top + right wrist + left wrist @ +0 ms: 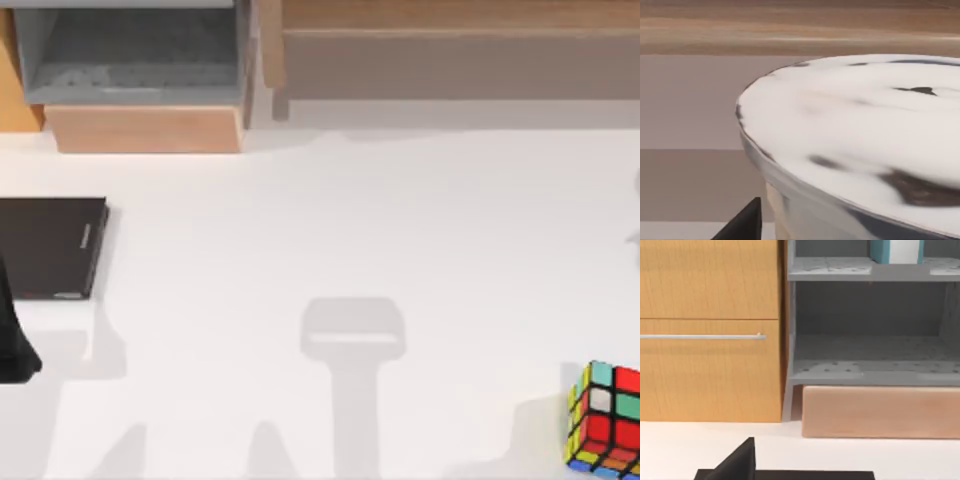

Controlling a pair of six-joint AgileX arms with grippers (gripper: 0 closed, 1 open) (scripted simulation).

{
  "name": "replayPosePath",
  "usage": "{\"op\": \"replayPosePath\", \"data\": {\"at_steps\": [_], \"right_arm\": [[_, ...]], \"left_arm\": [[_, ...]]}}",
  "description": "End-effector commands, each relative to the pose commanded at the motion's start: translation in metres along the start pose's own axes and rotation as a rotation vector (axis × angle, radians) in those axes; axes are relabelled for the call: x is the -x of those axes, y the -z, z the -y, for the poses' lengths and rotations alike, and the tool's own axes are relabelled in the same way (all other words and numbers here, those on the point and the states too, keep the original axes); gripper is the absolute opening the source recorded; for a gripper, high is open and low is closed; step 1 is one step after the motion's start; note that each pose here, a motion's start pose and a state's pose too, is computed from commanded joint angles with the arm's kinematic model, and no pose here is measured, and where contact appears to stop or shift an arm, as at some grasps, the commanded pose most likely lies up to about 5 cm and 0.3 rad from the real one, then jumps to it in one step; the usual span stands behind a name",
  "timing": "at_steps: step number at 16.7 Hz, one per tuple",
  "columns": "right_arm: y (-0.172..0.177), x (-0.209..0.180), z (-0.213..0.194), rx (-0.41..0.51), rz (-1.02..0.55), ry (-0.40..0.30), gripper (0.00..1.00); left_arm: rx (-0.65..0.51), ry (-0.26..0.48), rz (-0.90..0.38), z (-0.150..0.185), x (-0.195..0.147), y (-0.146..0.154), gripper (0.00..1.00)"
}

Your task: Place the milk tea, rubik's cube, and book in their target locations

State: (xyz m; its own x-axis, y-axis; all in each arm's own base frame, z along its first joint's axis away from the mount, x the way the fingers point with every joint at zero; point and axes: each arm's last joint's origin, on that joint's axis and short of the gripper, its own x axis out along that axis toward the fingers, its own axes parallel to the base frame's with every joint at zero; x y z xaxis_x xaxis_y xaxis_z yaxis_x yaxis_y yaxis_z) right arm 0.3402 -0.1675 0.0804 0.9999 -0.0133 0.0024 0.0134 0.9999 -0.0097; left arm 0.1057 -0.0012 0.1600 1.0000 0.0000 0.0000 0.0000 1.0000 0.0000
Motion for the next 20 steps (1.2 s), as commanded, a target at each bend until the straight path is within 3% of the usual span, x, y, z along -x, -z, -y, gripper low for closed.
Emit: {"op": "replayPosePath", "data": {"at_steps": [16,20], "right_arm": [[0.0,0.028,-0.002,-0.002,-0.004,-0.006,1.0],[-0.019,0.036,-0.001,-0.005,-0.007,-0.002,1.0]], "left_arm": [[0.0,0.0,0.0,0.0,0.0,0.0,1.0],[0.0,0.0,0.0,0.0,0.0,0.0,1.0]]}}
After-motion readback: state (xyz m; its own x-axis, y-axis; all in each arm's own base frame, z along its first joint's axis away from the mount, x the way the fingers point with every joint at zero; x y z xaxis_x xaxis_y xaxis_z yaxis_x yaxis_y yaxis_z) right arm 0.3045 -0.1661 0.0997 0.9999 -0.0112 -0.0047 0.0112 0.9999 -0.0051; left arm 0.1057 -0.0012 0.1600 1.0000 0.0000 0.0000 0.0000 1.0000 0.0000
